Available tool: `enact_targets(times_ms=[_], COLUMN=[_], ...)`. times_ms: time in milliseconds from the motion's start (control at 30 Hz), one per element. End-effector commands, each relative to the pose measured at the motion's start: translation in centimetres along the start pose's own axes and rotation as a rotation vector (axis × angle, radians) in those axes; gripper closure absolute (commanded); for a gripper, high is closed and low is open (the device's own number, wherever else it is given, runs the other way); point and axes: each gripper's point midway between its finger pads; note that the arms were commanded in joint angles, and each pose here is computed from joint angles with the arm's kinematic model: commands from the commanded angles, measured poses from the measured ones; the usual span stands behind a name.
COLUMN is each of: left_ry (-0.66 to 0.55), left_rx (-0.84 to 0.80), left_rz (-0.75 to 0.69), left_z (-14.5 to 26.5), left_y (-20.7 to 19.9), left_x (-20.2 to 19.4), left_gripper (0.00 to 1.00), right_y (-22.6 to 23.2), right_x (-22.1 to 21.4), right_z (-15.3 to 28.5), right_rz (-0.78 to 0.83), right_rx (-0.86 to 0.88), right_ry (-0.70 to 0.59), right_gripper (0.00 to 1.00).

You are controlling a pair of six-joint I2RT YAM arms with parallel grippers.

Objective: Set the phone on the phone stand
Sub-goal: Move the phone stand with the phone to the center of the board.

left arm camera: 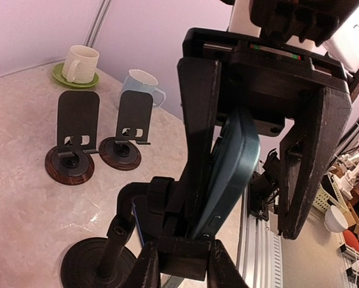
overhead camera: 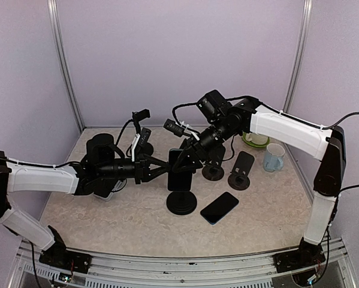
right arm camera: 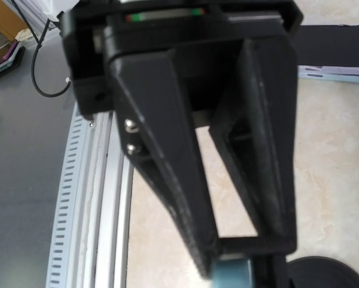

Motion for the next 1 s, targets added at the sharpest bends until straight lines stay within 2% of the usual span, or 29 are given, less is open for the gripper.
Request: enact_targets(times_ms=[0,100,267,467,967], left_ry=[-0.031,-0.024,-0.013,0.007,0.028], left_rx=[-0.088,-0.079,-0.07,-0.059,-0.057], left_rz=[-0.07,-0.081,-0.086,-0.084,-0.085], left_z=[-0.6,-0.7,-0.5,0.0,0.3], left_y=[-2.3,-2.2,-2.0,-1.8,-1.8], left_x=[2.2,2.0,1.4,0.4,-0.7], left_gripper=[0.88,1.0,1.0,1.0,1.0], right_y=[-3.4,-3.6,-4.1,-4.0,-3.8], right_x=[-5.4,-5.3,-4.8,-2.7,-0.1], right_z=[-1.5,-1.4,-0.9,0.7,2.8], right_rz=[-0.126,-0.127,-0.125,-0.093,-0.045], right_rx=[-0.069,-0.076,-0.104,-0.113,-0.146], right_ry=[0.145,0.143,0.143,0.082,-0.001], right_gripper=[0.47,0.46,0.41,0.39,0.38])
Point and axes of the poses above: each gripper's point midway between its finger pads, its own z axis back along the fingers, its own y axis along the line the jaws close on, x = y × z, and after that the axes turned 8 degrees about z, right-handed
